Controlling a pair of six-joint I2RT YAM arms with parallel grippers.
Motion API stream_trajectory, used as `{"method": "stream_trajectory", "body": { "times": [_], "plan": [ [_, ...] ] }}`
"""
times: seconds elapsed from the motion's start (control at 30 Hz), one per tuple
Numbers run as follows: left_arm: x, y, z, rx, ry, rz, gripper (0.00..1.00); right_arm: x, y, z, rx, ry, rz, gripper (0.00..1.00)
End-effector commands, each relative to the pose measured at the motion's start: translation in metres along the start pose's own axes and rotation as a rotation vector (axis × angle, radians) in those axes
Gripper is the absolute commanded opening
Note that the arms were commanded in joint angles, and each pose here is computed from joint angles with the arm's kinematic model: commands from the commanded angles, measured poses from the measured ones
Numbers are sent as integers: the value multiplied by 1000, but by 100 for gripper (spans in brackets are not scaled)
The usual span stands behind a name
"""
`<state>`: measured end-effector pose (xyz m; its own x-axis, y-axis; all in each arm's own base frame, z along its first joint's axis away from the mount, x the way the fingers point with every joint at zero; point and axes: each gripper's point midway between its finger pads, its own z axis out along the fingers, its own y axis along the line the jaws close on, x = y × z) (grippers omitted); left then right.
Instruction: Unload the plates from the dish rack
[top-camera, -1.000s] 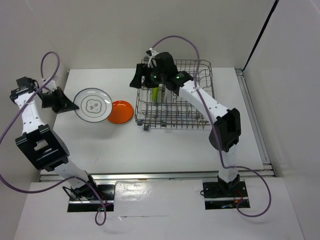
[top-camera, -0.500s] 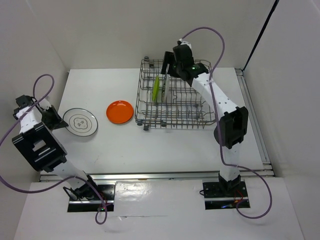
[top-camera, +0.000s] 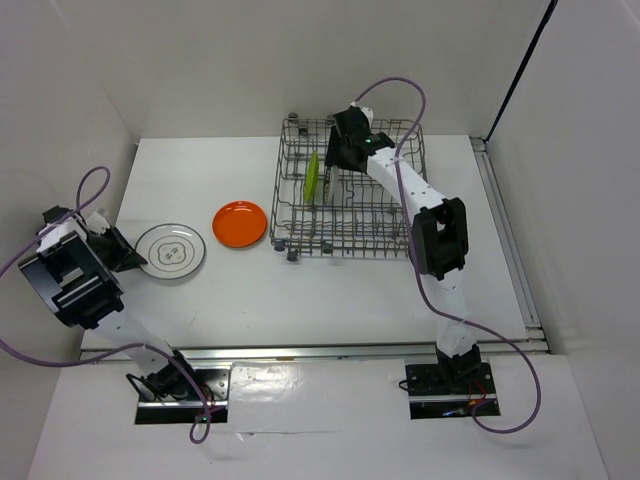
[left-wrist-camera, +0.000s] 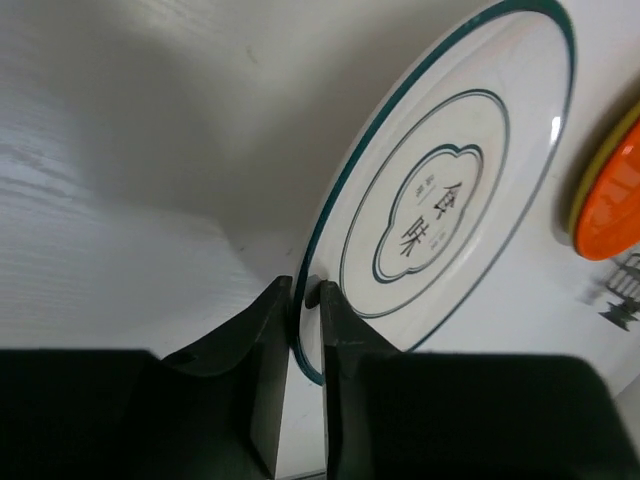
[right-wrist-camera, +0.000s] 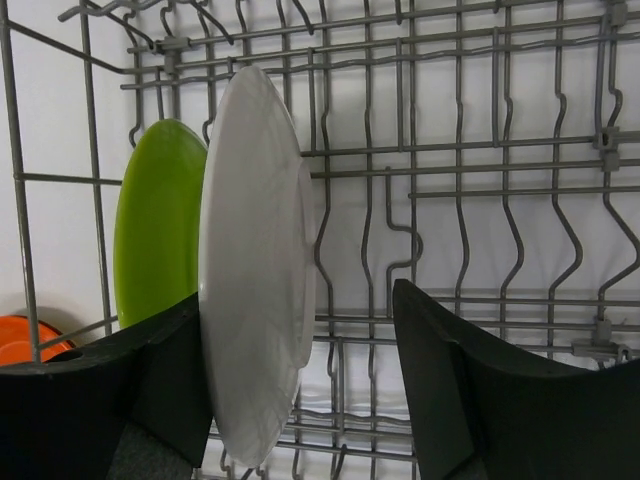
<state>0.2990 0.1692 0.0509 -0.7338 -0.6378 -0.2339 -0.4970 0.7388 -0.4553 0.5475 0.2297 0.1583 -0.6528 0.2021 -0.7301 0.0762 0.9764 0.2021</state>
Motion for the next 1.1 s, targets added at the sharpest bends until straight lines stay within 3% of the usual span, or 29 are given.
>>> {"method": "stream_trajectory", "body": {
  "times": [0.0, 0.17, 0.23, 0.37, 0.4, 0.47, 0.63, 0.8, 0.9, 0.97, 1.03, 1.07],
  "plan": [
    [10, 20, 7, -89, 39, 15, 31, -15, 13, -12, -6, -53, 11, 67],
    [9, 18, 3, -89, 39, 15, 53, 9, 19, 7, 24, -24, -21, 52],
    [11, 17, 0, -89, 50, 10, 54, 19, 21, 12, 41, -10, -35, 47],
    [10, 13, -6, -89, 44, 23, 56, 9, 14, 6, 109, -48, -44, 22],
    [5, 12, -10, -90, 26, 31, 57, 7, 18, 3, 112, -63, -48, 10],
    [4, 7, -18, -90, 20, 34, 57, -10, 18, -15, 135, -119, -51, 1],
    [-9, -17, -39, -18, -55, 71, 57, -63, 16, -61, 217, -318, -96, 0],
    [-22, -38, -63, 3, -120, 109, 60, -142, 19, -135, 286, -601, -106, 0],
    [-29, -50, -75, 16, -138, 152, 61, -167, 24, -179, 306, -699, -142, 0],
    [-34, -66, -88, 52, -177, 204, 66, -177, 39, -205, 253, -754, -138, 0],
    [-31, -96, -96, 130, -184, 300, 73, -169, 76, -226, 59, -777, -145, 0],
    [-31, -111, -103, 168, -203, 345, 76, -156, 117, -226, -186, -738, -203, 0]
  ]
}}
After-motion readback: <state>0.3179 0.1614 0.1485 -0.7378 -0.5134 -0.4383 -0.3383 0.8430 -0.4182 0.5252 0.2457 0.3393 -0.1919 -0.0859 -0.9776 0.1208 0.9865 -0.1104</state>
